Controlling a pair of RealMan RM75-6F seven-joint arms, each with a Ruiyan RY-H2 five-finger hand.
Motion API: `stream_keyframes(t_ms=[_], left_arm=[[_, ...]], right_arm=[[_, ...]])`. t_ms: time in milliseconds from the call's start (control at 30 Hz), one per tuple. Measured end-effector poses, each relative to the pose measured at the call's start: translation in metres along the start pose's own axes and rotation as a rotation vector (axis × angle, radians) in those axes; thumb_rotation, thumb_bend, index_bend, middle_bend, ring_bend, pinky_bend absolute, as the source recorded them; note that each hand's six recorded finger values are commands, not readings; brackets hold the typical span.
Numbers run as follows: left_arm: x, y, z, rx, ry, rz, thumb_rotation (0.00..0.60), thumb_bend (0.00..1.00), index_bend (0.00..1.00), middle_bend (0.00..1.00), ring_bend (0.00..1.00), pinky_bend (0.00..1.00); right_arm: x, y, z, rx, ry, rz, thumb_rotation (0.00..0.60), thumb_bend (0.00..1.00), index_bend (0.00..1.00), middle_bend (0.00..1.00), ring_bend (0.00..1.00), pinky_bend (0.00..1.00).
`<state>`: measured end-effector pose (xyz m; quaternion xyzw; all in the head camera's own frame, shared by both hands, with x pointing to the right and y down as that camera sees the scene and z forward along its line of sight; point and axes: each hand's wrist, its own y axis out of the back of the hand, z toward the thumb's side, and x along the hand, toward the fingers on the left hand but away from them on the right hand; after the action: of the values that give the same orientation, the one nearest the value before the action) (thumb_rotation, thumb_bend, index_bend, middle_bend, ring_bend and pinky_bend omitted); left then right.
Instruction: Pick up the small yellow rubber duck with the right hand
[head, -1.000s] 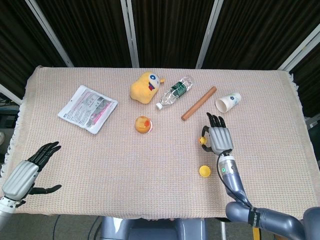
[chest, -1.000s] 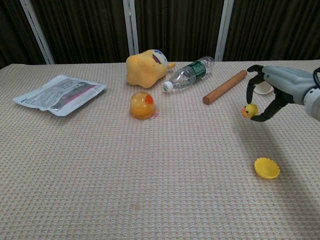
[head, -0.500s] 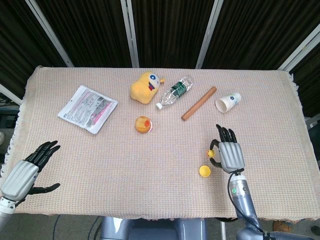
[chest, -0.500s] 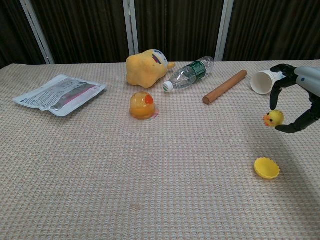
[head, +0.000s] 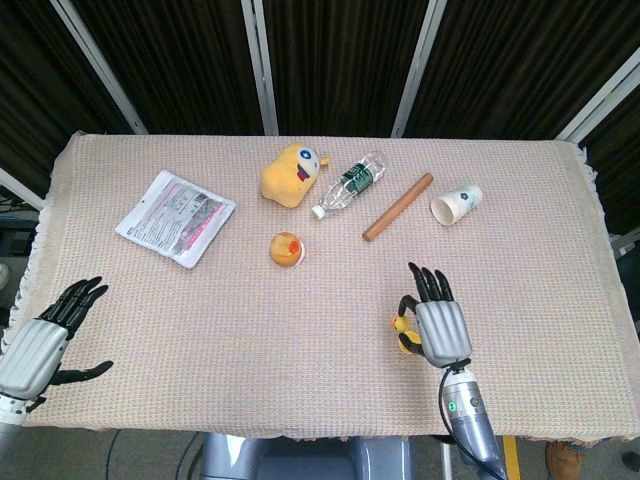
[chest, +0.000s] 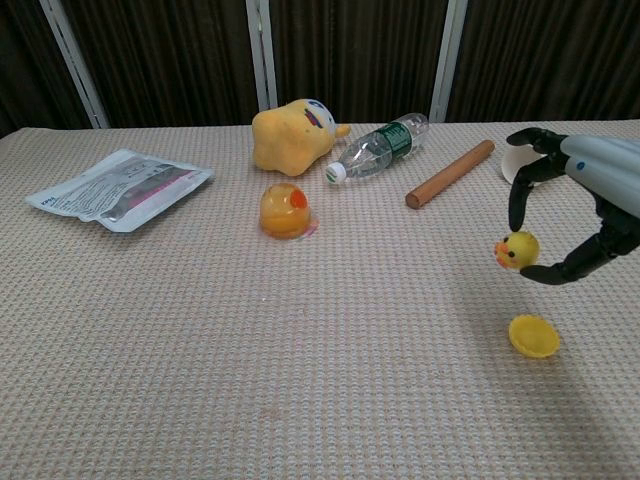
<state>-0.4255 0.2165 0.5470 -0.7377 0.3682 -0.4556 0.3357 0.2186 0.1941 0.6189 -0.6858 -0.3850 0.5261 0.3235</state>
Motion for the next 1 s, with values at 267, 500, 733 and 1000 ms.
stream_keyframes(t_ms=[267,500,733,1000], left_arm=[[0.000,0.000,-0.001,-0.010,0.005,0.002,0.600,0.00,0.01,0.00,0.00,0.27],[0.000,0.000,-0.001,-0.009,0.009,0.003,0.600,0.00,0.01,0.00,0.00,0.27],[-0.001,0.001,-0.001,-0.008,0.008,0.004,0.600,0.00,0.01,0.00,0.00,0.27],[-0.001,0.001,-0.001,-0.013,0.009,0.007,0.600,0.00,0.01,0.00,0.00,0.28]], right_arm=[[0.009,-0.017,0.008,-0.007,0.002,0.034,0.600,0.19,0.54,0.00,0.00,0.00],[0.012,-0.027,0.010,-0.019,-0.003,0.054,0.600,0.19,0.54,0.00,0.00,0.00],[0.013,-0.038,0.015,-0.033,-0.012,0.080,0.600,0.19,0.54,0.00,0.00,0.00],[0.016,-0.047,0.024,-0.027,0.001,0.089,0.600,0.19,0.54,0.00,0.00,0.00]])
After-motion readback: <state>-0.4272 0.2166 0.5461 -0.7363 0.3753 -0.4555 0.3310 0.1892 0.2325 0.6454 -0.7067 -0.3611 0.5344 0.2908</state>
